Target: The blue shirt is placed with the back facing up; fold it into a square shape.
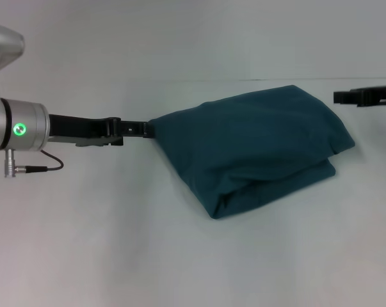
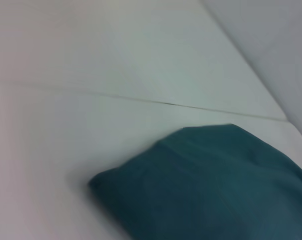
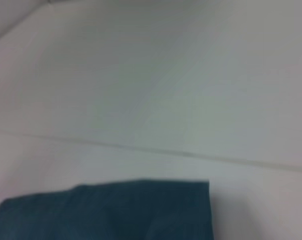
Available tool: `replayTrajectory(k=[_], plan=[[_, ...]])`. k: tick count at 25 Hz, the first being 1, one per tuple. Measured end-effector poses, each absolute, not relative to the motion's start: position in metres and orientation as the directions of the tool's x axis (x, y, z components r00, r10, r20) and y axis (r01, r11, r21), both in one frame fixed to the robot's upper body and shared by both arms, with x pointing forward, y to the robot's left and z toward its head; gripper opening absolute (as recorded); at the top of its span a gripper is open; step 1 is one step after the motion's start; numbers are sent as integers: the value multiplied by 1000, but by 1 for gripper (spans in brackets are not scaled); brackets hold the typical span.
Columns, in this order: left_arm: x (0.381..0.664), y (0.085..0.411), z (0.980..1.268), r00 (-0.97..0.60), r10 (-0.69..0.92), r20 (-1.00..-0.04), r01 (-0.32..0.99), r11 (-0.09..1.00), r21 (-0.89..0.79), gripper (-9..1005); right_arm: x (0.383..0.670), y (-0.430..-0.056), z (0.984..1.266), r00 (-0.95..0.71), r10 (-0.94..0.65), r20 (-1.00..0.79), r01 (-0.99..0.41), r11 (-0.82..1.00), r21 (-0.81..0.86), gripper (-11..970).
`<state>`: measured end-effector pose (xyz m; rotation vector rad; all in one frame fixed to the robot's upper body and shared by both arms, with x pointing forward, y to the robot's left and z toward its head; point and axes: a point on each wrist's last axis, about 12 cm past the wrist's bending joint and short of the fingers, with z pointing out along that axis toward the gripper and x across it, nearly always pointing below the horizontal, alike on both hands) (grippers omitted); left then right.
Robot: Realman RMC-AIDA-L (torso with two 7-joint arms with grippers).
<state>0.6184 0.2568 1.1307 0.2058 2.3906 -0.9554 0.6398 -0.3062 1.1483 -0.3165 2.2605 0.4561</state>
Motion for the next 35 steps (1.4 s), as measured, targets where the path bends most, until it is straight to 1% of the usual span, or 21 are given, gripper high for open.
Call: replayTrajectory(k=[1, 3, 8, 9, 16, 21, 26, 35], plan=[[622, 258, 1131, -858, -85, -507, 289, 736, -612, 933, 637, -307, 1154, -644, -90, -759, -378, 901, 214, 276], [624, 254, 1128, -887, -95, -452, 247, 729, -638, 933, 632, -307, 1165, -618, -115, -778, -403, 896, 187, 355], [629, 241, 1124, -927, -114, -358, 168, 727, -666, 934, 622, -304, 1180, -567, -182, -803, -451, 885, 119, 577], [630, 238, 1121, -932, -130, -337, 143, 725, -674, 934, 621, -302, 1180, -564, -196, -803, -463, 879, 111, 607], [631, 219, 1104, -946, -174, -273, 68, 718, -693, 934, 616, -295, 1176, -543, -262, -798, -525, 847, 80, 815], [627, 203, 1092, -955, -184, -234, 29, 724, -689, 933, 614, -293, 1174, -542, -274, -795, -537, 840, 76, 938], [623, 192, 1085, -961, -177, -211, 15, 731, -682, 933, 614, -291, 1175, -529, -269, -805, -550, 831, 83, 936], [619, 164, 1087, -969, -152, -195, 35, 697, -716, 934, 613, -289, 1174, -518, -263, -814, -563, 821, 93, 934]])
